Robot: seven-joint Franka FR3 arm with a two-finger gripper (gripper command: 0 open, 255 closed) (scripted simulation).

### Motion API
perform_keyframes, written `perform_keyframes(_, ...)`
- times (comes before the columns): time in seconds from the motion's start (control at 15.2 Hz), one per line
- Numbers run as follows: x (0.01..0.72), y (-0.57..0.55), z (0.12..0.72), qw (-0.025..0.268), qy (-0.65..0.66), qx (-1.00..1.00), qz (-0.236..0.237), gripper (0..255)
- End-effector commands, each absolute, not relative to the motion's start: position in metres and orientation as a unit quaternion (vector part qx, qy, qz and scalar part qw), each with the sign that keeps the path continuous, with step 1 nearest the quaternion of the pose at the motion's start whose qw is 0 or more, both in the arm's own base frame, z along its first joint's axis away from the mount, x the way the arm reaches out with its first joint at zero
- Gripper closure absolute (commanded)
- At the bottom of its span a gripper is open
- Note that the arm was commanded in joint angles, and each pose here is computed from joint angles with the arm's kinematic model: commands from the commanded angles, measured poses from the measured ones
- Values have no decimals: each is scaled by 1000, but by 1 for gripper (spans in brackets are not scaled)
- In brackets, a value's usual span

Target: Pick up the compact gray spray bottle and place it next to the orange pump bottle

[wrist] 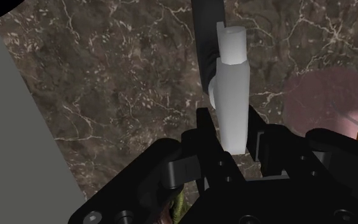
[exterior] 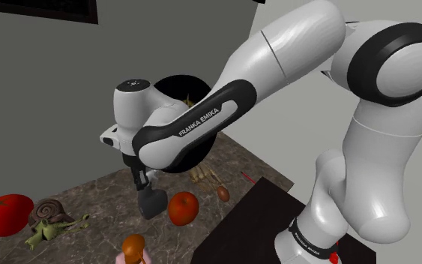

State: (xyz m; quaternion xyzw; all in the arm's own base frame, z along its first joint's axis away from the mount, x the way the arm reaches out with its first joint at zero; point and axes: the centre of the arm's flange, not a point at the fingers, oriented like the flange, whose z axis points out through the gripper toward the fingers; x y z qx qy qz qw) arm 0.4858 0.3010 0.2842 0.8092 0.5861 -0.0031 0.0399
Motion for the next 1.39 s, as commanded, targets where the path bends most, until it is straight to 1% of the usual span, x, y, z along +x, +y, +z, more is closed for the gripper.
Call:
perform_keyframes(0.0,486,301,279,40,586,809,-3,255)
perform_keyframes(0.4,486,301,279,40,586,809,-3,255)
perform_keyframes(0.46,486,301,279,40,586,809,-3,0)
perform_keyframes(0.79,486,301,279,40,586,809,-3,0)
perform_keyframes(1.06,484,304,329,40,586,809,-3,0)
perform_keyframes(1.32,484,304,329,40,586,809,-3,0)
